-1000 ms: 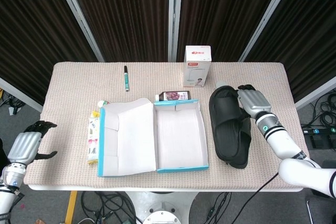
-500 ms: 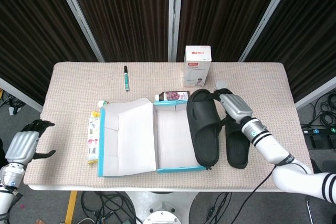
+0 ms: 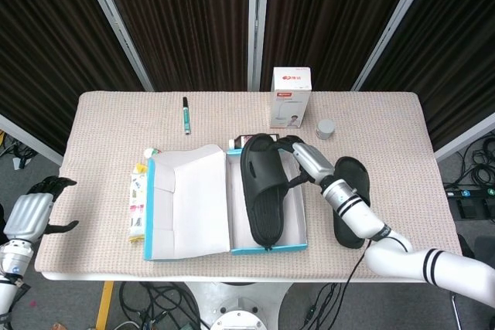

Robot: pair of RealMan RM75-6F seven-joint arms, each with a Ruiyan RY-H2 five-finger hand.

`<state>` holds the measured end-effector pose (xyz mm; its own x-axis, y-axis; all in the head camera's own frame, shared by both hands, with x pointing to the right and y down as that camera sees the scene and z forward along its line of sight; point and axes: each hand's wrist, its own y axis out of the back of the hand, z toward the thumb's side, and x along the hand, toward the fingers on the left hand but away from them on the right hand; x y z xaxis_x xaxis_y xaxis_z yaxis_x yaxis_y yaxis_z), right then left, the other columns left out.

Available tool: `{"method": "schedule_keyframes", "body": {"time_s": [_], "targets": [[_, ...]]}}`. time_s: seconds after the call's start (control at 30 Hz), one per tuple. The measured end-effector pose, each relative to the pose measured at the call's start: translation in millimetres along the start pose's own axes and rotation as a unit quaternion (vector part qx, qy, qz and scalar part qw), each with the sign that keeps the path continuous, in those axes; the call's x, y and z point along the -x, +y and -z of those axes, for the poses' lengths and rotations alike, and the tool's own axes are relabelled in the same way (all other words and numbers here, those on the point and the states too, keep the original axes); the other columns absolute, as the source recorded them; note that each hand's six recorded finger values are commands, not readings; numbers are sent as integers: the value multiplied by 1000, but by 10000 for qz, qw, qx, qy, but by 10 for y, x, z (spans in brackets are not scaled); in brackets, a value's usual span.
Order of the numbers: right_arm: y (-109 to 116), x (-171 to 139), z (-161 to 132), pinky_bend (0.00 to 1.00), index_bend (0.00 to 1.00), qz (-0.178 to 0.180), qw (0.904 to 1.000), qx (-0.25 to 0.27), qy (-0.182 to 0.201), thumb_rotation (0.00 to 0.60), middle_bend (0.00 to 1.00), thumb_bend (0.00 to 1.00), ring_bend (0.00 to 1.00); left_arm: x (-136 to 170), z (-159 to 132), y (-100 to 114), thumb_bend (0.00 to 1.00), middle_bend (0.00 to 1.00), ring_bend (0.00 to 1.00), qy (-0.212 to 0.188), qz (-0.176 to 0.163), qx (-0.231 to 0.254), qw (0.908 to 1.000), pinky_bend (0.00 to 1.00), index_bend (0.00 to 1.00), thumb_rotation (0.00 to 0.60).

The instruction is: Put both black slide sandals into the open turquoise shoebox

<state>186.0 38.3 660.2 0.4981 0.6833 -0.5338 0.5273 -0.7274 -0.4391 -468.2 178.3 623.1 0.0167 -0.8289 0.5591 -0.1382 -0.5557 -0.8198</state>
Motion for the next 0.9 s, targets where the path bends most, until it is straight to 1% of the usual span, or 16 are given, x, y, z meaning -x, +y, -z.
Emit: {"method": "schedule_keyframes", "body": {"time_s": [0.23, 0.5, 0.6, 0.9], "targets": [[-143, 102, 84, 73, 427, 50, 9982, 591, 112, 600, 455, 88, 125, 5, 37, -17, 137, 192, 121, 17, 3, 35, 10000, 202, 221, 600], [-288, 120, 192, 77, 427, -103, 9948, 1013, 72, 600, 455, 89, 125, 1, 42, -28, 138, 193, 122, 5, 4, 40, 10000, 202, 222, 600], [-340, 127, 203, 83, 428, -174, 9931, 1154, 96, 600, 455, 89, 124, 9, 46, -35, 137, 192, 121, 5, 3, 45, 10000, 202, 221, 600], [-502, 202, 254, 129, 428, -362, 9903, 1338, 130, 600, 455, 88, 125, -1, 71, -49, 137, 192, 121, 25, 13, 68, 10000, 202, 222, 600]]}}
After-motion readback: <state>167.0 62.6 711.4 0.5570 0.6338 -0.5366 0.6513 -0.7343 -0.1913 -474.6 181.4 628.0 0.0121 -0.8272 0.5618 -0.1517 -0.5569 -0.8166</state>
